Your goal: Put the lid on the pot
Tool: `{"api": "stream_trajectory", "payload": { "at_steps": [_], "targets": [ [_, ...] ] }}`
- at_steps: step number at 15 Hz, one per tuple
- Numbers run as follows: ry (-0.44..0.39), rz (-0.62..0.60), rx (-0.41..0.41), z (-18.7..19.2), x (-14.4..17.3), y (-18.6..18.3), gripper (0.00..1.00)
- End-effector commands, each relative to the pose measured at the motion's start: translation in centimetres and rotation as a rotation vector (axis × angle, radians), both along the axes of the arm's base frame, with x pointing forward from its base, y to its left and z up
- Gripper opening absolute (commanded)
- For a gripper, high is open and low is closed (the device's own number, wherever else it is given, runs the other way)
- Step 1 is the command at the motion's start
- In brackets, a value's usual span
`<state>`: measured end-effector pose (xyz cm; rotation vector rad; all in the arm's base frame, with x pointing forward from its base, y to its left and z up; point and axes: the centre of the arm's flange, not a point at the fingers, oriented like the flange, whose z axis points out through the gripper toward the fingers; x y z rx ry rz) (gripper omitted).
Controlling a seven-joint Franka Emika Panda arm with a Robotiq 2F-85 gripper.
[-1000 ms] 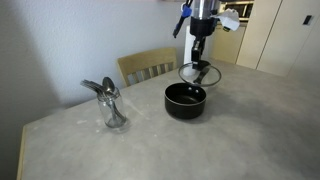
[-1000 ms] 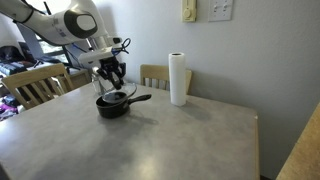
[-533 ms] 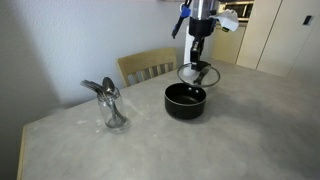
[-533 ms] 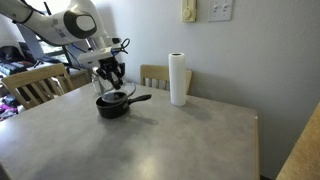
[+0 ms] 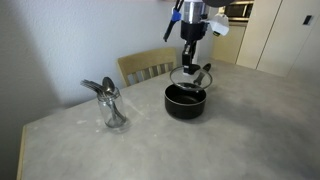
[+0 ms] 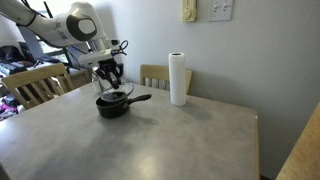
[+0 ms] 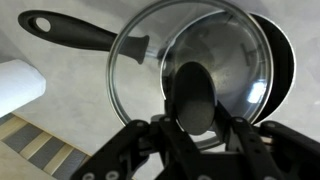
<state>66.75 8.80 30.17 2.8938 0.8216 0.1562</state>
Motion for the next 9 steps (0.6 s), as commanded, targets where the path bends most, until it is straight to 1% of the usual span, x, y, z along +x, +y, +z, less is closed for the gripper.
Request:
{"api": "stream_trajectory", "payload": {
  "at_steps": [1,9],
  "targets": [
    [-0.014,0.029,0.020,-0.1,1.7,1.5,0.14],
    [0.014,0.029,0.048,-1.2,0.8,3.8,0.14]
  ]
}}
